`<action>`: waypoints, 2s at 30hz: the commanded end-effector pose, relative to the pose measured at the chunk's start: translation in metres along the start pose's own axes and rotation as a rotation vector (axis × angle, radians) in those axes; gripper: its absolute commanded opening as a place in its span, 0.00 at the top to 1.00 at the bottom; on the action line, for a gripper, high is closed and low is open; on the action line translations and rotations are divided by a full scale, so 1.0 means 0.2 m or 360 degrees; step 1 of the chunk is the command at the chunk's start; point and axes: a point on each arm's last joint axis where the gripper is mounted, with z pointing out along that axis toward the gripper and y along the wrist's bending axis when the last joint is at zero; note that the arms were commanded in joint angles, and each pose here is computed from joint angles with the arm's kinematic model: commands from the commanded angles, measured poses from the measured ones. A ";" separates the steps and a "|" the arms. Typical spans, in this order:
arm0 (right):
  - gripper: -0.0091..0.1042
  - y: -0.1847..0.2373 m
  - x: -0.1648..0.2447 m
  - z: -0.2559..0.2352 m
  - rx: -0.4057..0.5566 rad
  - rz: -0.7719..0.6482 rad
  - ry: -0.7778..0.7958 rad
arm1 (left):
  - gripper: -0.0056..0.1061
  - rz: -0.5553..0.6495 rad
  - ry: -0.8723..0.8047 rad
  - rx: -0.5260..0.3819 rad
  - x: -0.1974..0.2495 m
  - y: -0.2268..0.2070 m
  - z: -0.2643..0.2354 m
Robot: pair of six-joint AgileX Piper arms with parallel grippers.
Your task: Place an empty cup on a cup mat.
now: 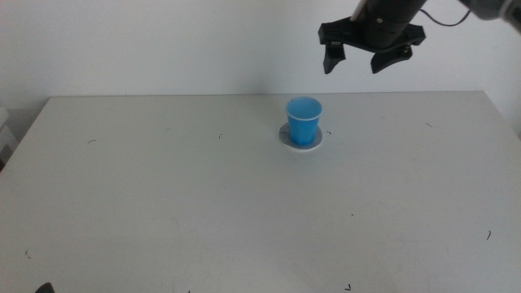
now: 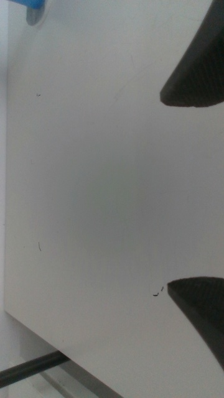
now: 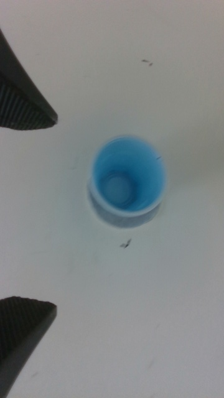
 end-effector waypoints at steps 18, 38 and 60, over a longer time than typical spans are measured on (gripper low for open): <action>0.25 -0.38 0.87 -1.06 0.0123 -0.0006 -0.0814 | 0.01 -0.0018 -0.0134 0.0017 -0.04 0.00 -0.01; 0.11 -0.49 1.73 -0.89 0.0194 -0.0316 -0.1610 | 0.01 -0.0018 -0.0134 0.0017 -0.04 0.00 -0.01; 0.11 -0.57 2.03 -0.52 0.0239 -0.0395 -0.1747 | 0.01 -0.0018 -0.0133 0.0017 -0.04 0.00 -0.01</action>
